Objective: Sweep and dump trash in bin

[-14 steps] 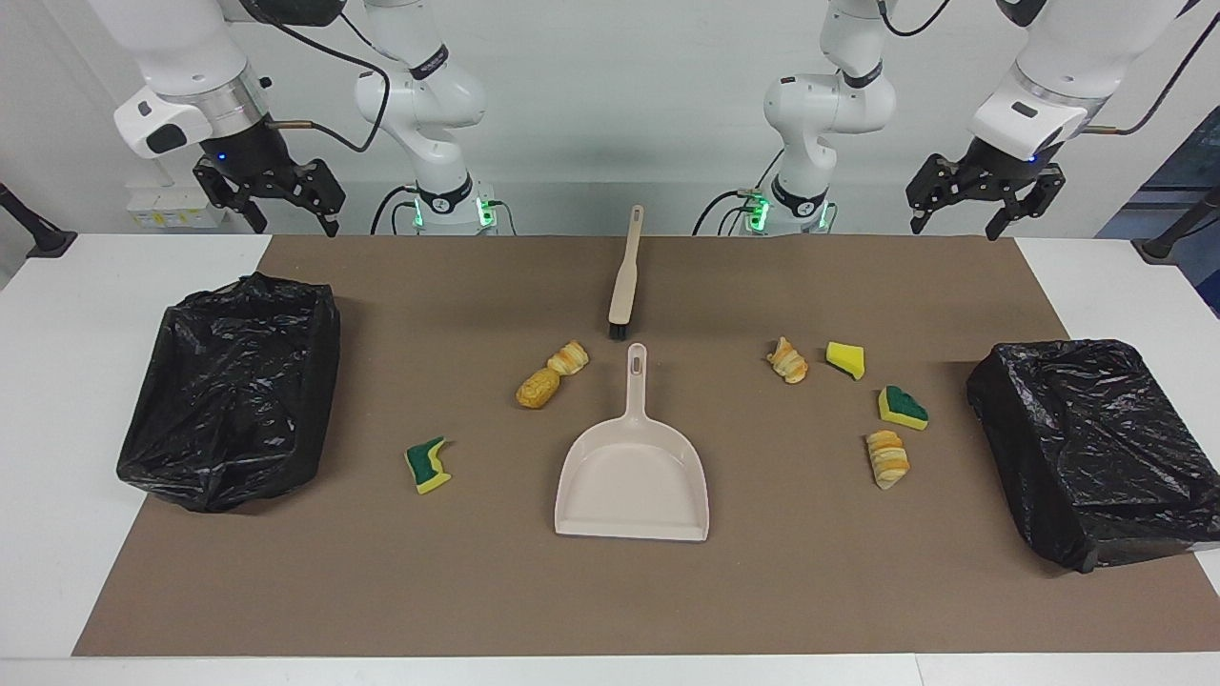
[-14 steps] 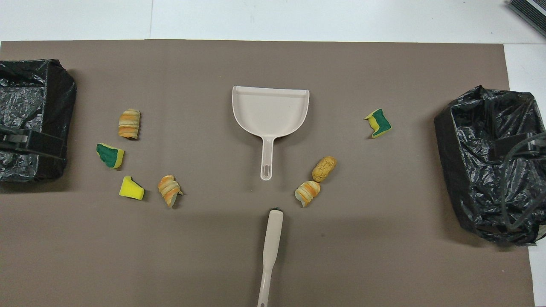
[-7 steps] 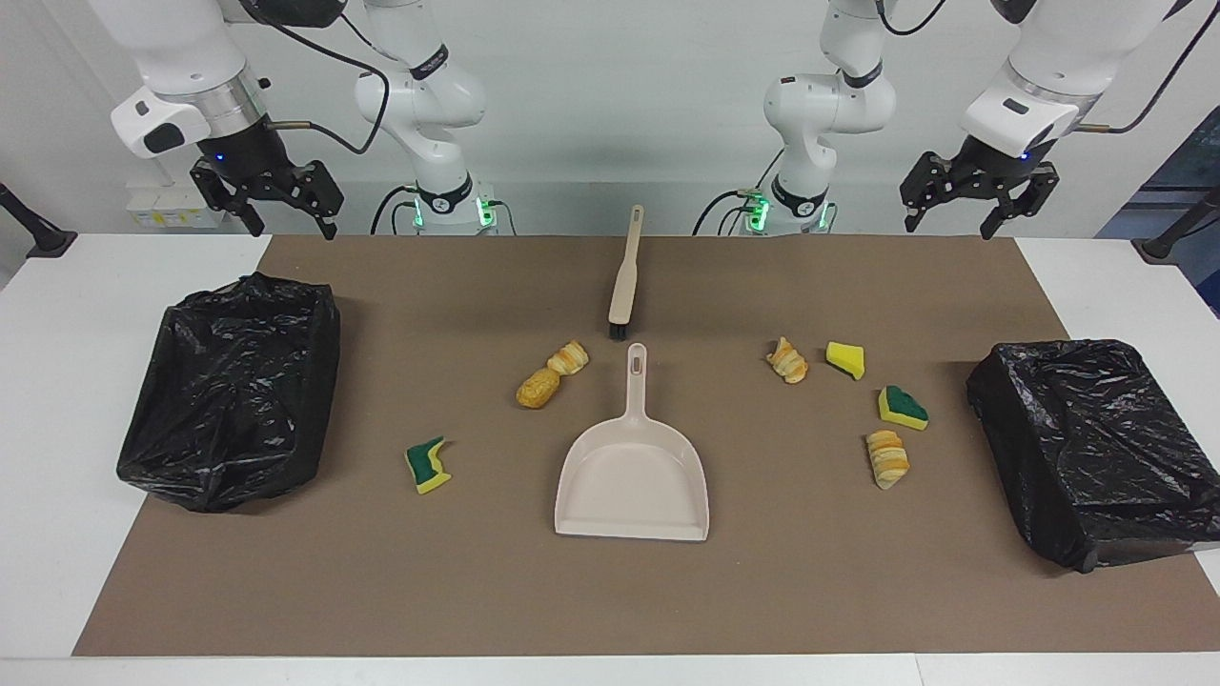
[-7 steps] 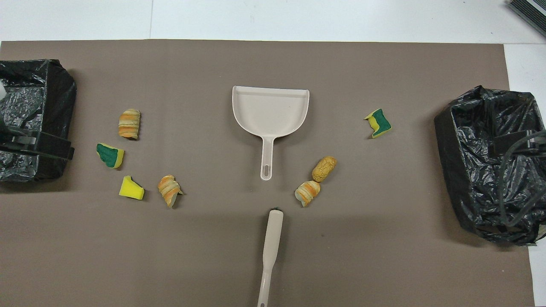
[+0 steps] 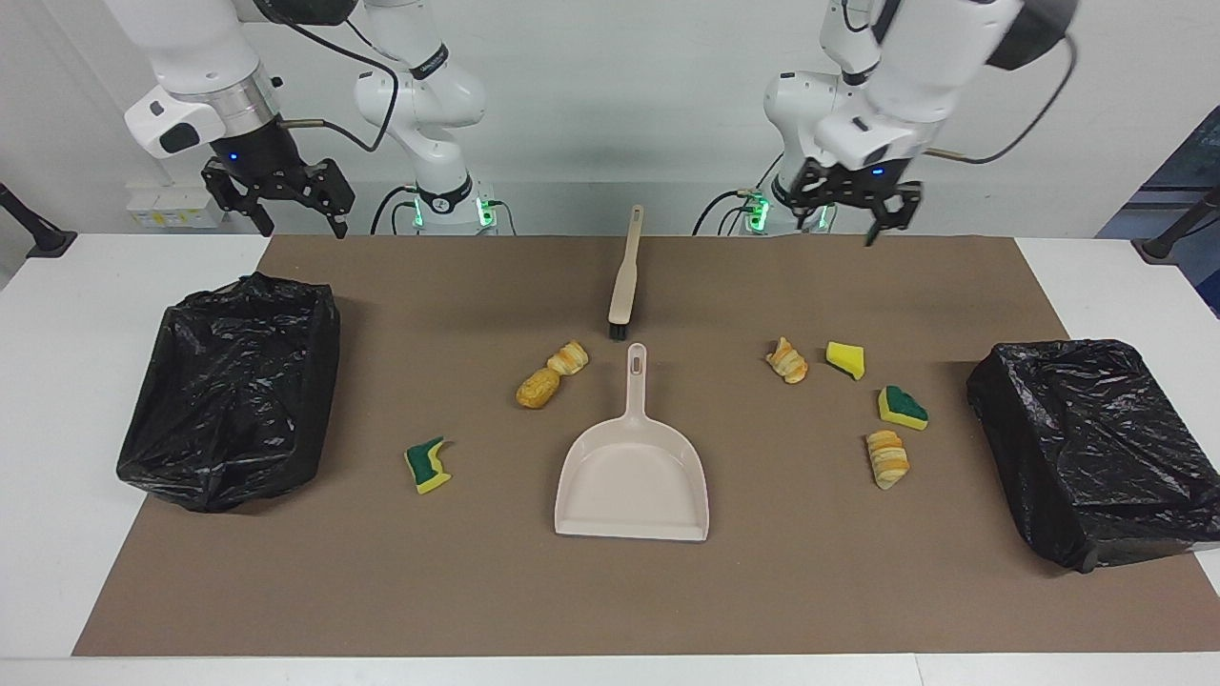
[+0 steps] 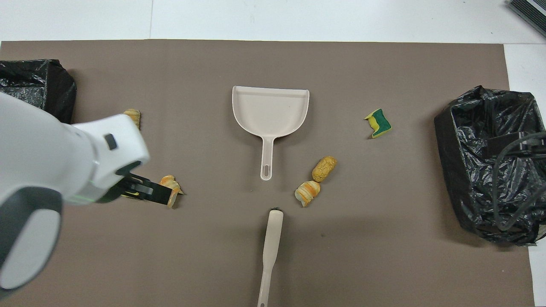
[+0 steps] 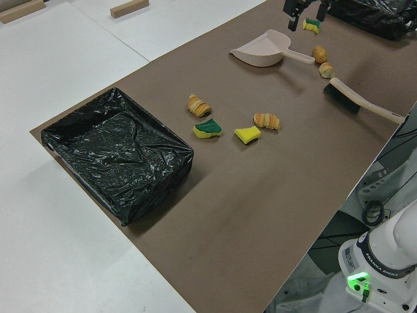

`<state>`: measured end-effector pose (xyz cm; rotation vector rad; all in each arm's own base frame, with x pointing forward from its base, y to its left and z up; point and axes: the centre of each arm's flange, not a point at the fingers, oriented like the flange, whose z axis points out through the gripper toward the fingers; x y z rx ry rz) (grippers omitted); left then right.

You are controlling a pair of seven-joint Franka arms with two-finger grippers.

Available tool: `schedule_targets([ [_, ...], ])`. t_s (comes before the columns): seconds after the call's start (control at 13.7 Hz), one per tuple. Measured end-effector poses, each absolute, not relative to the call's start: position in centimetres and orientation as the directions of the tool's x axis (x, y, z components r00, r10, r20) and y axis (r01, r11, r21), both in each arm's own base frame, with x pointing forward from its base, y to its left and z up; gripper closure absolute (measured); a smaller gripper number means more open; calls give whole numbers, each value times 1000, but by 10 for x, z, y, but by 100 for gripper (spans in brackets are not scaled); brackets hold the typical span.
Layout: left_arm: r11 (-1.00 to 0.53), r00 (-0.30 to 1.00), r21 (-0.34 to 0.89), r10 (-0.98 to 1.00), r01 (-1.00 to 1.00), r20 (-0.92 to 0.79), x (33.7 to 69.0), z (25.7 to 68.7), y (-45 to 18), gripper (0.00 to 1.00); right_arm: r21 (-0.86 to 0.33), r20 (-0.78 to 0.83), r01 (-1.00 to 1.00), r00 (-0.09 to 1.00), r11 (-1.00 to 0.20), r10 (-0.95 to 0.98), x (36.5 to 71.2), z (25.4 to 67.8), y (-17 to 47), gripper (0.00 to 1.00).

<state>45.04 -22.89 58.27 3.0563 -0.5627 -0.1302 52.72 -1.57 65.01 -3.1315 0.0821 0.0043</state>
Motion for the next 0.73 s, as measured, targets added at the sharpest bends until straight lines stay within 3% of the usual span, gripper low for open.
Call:
schedule_targets([
  [0.36, -927, 921, 7, -372, -374, -118, 348, 499, -338, 0, -11, -34, -16, 999, -1000, -15, 535, 634, 4, 0],
  [0.73, -921, 918, -7, -387, -390, -90, 255, 404, -389, 0, -58, -34, -29, 999, -998, -27, 567, 590, 82, 0],
])
